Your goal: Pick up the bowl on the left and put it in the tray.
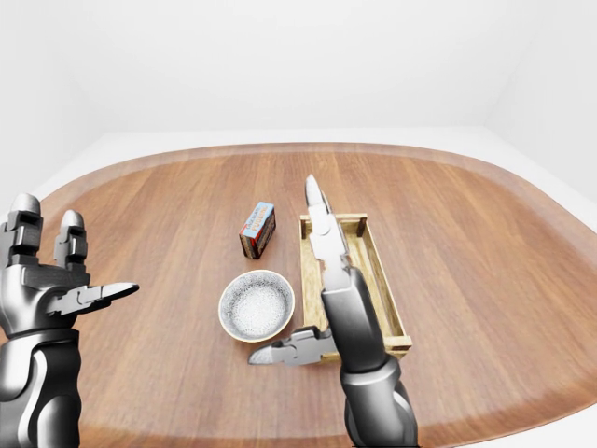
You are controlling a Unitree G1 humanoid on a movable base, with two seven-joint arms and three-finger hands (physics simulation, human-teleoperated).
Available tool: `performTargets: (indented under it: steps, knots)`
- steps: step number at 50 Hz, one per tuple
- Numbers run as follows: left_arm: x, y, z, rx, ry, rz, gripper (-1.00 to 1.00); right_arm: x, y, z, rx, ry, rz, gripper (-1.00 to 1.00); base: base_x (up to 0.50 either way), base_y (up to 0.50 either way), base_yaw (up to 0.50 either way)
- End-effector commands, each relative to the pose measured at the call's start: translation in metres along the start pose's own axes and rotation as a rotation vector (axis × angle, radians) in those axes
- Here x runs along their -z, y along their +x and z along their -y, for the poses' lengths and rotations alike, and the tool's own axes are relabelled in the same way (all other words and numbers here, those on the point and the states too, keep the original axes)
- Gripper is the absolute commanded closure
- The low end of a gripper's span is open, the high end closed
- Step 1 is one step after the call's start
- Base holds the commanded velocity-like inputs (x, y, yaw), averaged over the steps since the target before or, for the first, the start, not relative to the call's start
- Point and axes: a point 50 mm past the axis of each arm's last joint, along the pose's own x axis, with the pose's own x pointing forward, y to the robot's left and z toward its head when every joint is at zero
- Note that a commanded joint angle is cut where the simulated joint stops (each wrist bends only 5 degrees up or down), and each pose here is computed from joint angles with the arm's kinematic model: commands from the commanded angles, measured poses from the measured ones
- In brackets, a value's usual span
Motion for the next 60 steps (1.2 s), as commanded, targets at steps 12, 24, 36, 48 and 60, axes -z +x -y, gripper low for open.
performTargets:
  steps: [12, 24, 36, 48, 60]
  knots:
    - [0.0, 0.0, 0.0, -0.003, 0.0, -0.002, -1.0, 0.008, 0.023, -0.038, -0.22, -0.227, 0.015, -1.0, 0.0, 0.0, 0.0]
    - [0.001, 0.001, 0.0, -0.005, 0.0, -0.004, -1.0, 0.033, 0.023, -0.052, -0.295, -0.285, -0.093, -1.0, 0.0, 0.0, 0.0]
    - [0.003, 0.001, 0.0, -0.007, 0.002, -0.013, -1.0, 0.053, 0.019, -0.07, -0.38, -0.368, -0.172, -1.0, 0.0, 0.0, 0.0]
    - [0.003, 0.002, -0.001, -0.008, 0.001, -0.01, -1.0, 0.066, 0.017, -0.08, -0.427, -0.391, -0.222, -1.0, 0.0, 0.0, 0.0]
    - [0.002, 0.003, -0.002, -0.013, 0.001, -0.008, -1.0, 0.092, 0.015, -0.09, -0.459, -0.481, -0.308, -1.0, 0.0, 0.0, 0.0]
